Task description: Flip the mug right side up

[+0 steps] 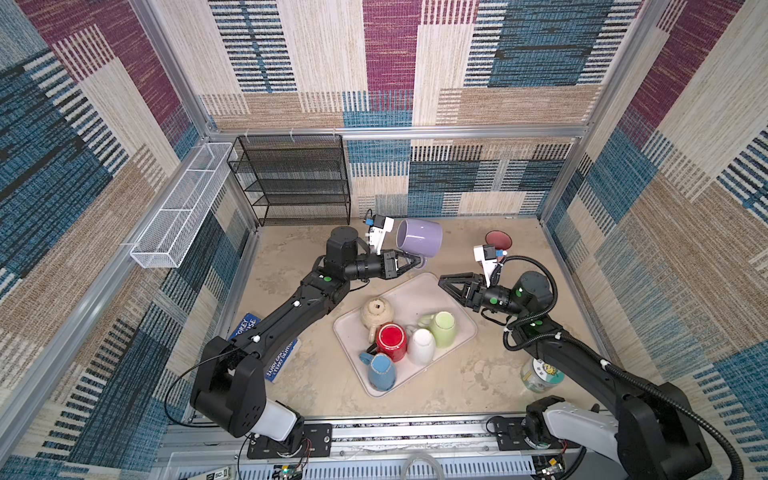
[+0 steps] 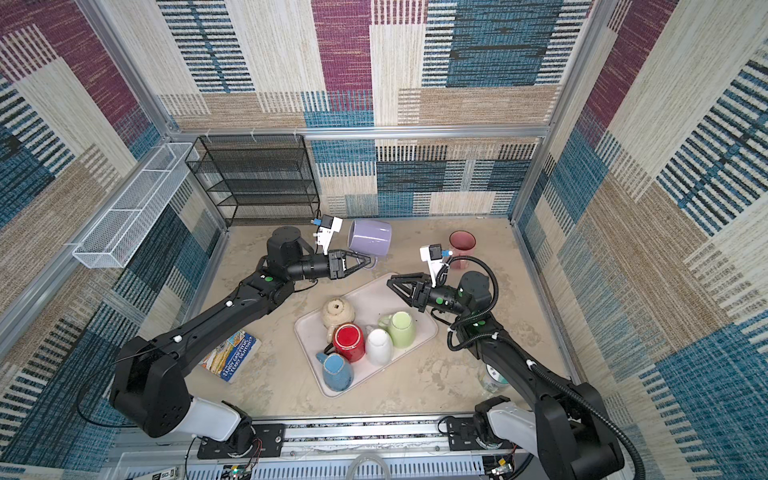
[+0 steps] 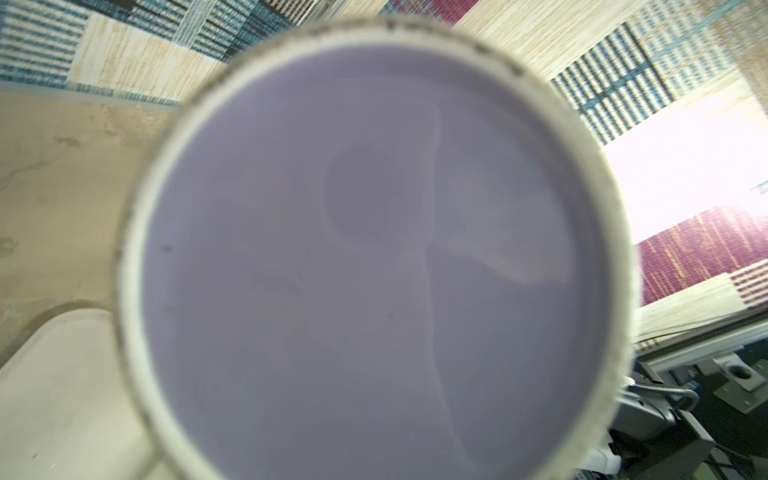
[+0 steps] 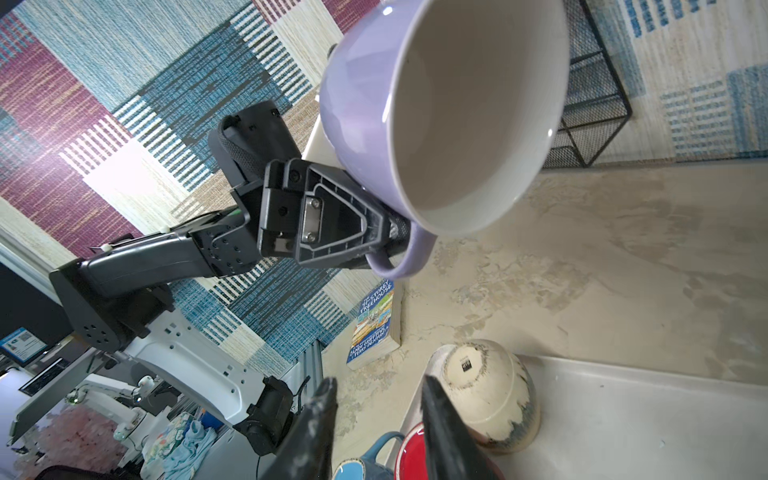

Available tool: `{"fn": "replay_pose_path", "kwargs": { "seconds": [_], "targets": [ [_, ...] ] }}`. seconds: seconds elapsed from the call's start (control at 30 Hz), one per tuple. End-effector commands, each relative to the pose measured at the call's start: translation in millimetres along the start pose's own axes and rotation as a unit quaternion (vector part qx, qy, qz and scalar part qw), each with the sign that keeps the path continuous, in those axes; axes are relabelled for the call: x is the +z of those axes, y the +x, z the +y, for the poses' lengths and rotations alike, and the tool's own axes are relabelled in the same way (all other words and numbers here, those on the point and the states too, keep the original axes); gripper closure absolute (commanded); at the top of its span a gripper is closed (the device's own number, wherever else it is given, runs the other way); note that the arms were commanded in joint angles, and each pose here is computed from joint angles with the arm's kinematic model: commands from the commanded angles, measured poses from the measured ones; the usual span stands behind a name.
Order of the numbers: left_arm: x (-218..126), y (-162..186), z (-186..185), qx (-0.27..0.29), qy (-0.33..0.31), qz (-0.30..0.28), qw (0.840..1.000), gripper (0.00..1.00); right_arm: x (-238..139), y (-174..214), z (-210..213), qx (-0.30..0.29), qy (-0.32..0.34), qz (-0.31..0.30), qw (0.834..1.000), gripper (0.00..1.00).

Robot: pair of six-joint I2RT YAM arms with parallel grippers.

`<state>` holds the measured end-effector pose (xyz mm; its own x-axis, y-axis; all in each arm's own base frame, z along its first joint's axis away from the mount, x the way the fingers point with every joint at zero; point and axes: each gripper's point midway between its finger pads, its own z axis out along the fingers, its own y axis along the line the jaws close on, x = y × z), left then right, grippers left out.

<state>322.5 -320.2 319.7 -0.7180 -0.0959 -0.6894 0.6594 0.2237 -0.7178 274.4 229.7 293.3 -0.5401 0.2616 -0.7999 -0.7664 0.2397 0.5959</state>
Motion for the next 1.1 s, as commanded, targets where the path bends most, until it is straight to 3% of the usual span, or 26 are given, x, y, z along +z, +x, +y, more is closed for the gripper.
{"fn": "replay_pose_path", "kwargs": {
  "seconds": [0.0, 0.17, 0.47, 0.77, 1.07],
  "targets": [
    [-2.2, -19.6, -31.9, 0.038, 0.07, -0.028, 0.996, 1.0, 3.3, -13.0, 15.1, -0.012, -0.038, -0.006, 0.999, 0.63],
    [-0.5, -22.0, -35.1, 0.039, 0.088, -0.032, 0.995, 1.0, 9.0, -24.0, 14.8, -0.014, -0.049, -0.012, 0.999, 0.59],
    [0.5, -23.9, -37.9, 0.044, 0.106, -0.038, 0.993, 1.0, 17.9, -40.8, 18.3, -0.013, -0.081, -0.023, 0.996, 0.64],
    [4.8, -23.7, -33.1, 0.041, 0.114, -0.038, 0.992, 1.0, 25.1, -49.6, 21.5, -0.011, -0.107, -0.021, 0.994, 0.62],
    [8.1, -23.0, -31.1, 0.041, 0.125, -0.036, 0.991, 1.0, 32.0, -55.8, 15.7, -0.006, -0.116, -0.024, 0.993, 0.69]
  ]
}}
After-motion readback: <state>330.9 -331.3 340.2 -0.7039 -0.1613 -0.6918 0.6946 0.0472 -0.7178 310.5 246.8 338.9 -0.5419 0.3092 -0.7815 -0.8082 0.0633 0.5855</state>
